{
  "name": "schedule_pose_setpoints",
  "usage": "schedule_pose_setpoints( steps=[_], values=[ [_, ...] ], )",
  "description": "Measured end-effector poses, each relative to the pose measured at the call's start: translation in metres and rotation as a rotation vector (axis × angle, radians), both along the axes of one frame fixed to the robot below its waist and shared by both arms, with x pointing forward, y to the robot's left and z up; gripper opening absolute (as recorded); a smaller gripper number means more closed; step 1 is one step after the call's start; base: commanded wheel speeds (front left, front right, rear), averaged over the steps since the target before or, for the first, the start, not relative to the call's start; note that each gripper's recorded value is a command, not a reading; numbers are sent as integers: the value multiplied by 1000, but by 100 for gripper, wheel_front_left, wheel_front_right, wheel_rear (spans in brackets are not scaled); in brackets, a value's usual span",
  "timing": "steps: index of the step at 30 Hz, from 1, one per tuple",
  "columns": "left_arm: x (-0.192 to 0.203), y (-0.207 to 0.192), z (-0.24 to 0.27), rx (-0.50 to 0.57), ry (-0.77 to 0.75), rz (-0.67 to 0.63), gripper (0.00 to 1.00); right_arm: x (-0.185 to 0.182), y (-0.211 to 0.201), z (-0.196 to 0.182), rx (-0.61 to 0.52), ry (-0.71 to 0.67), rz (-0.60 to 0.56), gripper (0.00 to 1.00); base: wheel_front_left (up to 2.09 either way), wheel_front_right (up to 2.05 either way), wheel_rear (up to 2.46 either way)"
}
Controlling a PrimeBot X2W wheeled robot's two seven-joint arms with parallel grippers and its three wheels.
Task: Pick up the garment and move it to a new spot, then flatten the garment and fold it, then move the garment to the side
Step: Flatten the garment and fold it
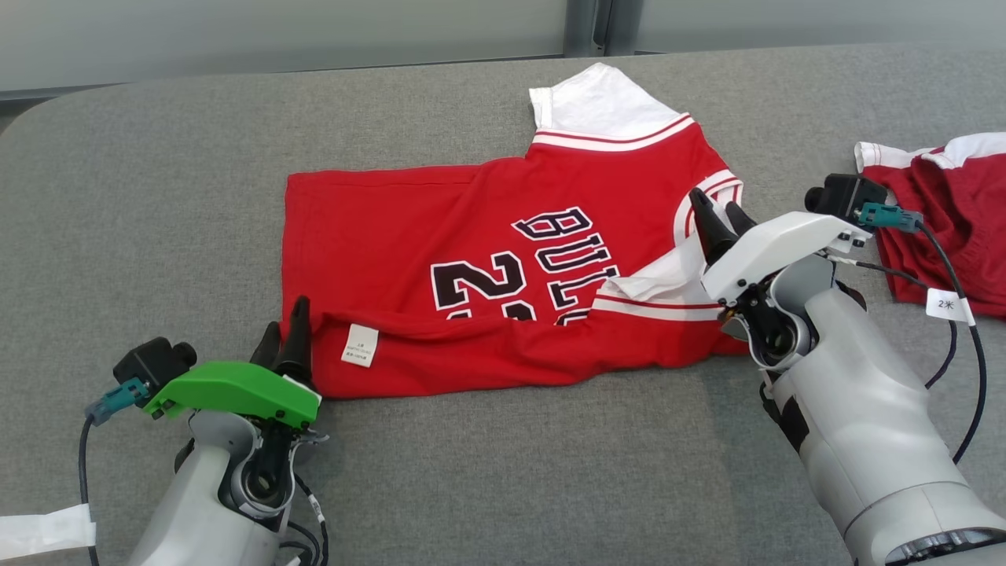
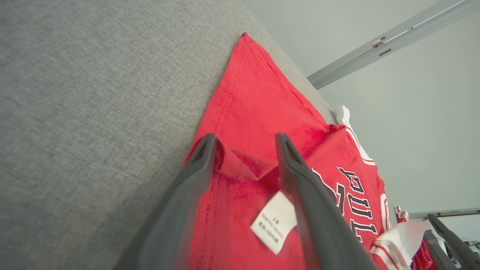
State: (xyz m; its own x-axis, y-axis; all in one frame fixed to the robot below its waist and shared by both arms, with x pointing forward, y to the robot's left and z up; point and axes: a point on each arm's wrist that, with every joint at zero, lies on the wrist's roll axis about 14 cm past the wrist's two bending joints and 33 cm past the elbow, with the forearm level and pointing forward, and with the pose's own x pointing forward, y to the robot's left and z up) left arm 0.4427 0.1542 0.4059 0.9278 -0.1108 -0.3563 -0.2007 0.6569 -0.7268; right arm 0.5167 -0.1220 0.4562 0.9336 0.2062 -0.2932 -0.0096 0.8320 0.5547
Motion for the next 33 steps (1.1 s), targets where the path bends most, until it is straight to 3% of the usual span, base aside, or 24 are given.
schedule_pose_setpoints(
  steps=[12, 21, 33],
  values=[
    [1, -11, 25, 56, -113, -66, 100, 10, -5, 21, 18, -101, -81, 100, 0, 0, 0],
    [-15, 12, 41, 175, -176, -55, 100, 12, -18, 55, 14, -231, -126, 100, 0, 0, 0],
    [-70, 1, 21, 161, -24, -111, 100, -34, -44, 46, -14, -296, -158, 100, 0, 0, 0]
  ],
)
